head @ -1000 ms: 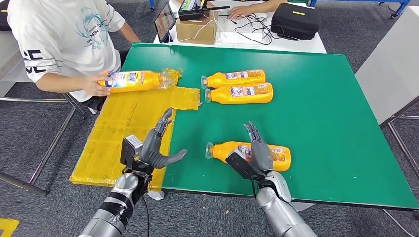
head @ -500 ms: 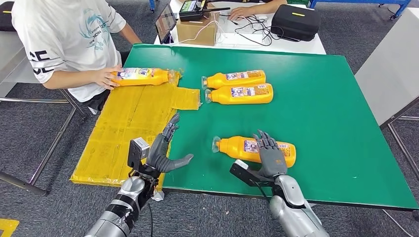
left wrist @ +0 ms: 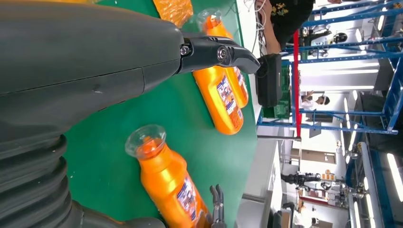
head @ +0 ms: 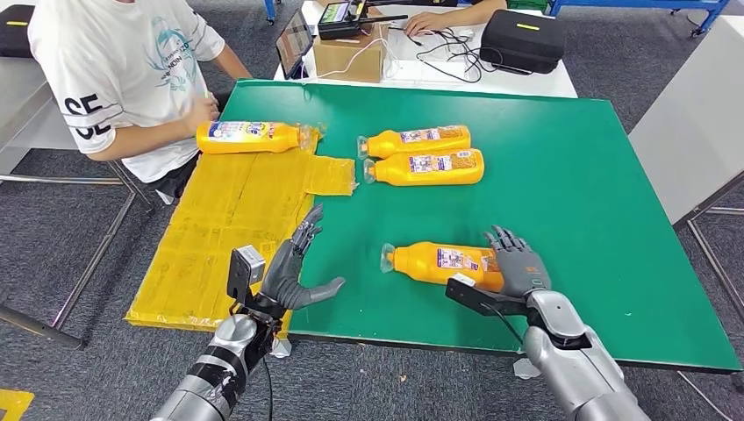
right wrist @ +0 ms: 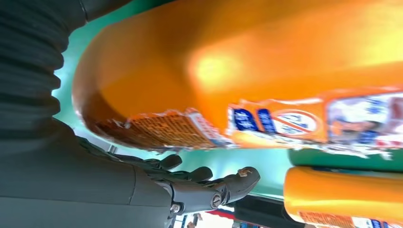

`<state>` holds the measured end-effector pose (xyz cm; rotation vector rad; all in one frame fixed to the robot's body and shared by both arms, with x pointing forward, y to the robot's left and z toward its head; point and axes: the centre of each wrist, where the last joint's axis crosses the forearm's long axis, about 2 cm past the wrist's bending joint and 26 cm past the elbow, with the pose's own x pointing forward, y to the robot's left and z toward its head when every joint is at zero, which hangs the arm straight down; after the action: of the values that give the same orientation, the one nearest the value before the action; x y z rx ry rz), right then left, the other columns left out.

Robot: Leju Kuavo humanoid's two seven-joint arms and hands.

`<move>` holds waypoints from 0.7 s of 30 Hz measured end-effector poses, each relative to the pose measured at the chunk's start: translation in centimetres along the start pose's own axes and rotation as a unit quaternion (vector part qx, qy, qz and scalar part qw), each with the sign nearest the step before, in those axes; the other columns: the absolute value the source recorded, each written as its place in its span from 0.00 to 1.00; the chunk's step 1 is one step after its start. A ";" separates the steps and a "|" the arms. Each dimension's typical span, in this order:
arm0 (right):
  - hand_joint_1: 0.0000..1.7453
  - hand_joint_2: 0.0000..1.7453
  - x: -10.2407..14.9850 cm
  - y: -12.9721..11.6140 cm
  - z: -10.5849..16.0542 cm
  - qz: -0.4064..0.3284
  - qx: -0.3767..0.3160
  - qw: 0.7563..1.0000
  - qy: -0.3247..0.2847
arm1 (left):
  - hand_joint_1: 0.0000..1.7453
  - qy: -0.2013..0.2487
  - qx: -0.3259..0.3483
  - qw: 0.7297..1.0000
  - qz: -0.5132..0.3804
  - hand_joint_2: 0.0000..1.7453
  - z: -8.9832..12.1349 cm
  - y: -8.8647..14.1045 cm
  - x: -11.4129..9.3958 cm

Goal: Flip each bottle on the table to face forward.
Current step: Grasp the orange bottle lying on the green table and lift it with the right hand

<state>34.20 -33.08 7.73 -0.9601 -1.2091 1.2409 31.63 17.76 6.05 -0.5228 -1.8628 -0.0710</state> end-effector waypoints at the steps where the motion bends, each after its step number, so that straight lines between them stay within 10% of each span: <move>1: 0.29 1.00 -0.2 -0.2 -0.1 0.003 0.001 1.000 0.002 | 0.00 0.000 -0.001 1.000 0.001 1.00 0.0 0.0 0.0; 4: 1.00 1.00 -0.7 -0.5 -0.6 0.005 0.011 1.000 0.008 | 0.00 0.000 -0.004 1.000 0.004 1.00 0.0 0.0 0.0; 21: 1.00 1.00 -4.0 -3.2 -4.2 -0.083 0.164 0.982 -0.039 | 0.00 -0.005 -0.052 0.998 0.038 1.00 -1.3 0.2 0.4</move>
<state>39.10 -37.00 9.72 -0.5626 -1.0767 1.3032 32.73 17.66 6.86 -0.6663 -1.8540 -0.1159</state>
